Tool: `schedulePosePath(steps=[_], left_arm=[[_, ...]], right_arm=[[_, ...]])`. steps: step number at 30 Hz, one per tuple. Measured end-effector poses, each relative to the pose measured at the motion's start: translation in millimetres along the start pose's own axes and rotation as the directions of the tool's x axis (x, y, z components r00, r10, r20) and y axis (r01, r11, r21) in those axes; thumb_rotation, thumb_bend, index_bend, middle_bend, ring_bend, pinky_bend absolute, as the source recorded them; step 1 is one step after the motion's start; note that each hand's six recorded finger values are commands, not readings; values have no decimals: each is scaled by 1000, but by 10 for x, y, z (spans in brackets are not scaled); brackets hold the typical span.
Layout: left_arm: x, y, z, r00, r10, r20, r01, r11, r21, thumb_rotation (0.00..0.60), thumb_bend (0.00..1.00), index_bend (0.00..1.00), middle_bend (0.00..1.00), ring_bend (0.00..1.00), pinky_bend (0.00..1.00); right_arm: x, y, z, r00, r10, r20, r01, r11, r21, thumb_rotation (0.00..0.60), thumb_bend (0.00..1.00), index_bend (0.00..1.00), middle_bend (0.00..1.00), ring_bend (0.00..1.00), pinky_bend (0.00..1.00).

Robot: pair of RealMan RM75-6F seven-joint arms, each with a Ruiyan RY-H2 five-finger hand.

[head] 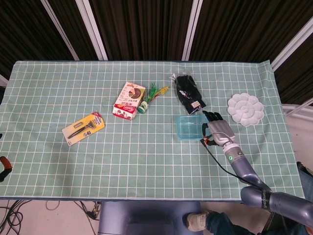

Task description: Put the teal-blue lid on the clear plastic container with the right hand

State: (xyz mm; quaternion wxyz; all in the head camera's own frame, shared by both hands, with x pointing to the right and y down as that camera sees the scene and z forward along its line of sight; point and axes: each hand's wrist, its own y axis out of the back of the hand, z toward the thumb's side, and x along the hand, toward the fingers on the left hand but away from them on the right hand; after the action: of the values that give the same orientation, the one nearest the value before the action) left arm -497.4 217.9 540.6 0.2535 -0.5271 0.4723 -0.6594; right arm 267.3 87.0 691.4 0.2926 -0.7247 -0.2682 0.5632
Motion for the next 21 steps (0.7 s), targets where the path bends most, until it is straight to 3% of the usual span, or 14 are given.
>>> schedulePosePath(steps=[21], left_arm=[[4,-4,-3,1000,-3,-2,3,1000,0,600,771,49,0,0,0]], right_arm=[[-69,-126,-22,998,58,25,-58,998,16,600,459,593,24,0,0]])
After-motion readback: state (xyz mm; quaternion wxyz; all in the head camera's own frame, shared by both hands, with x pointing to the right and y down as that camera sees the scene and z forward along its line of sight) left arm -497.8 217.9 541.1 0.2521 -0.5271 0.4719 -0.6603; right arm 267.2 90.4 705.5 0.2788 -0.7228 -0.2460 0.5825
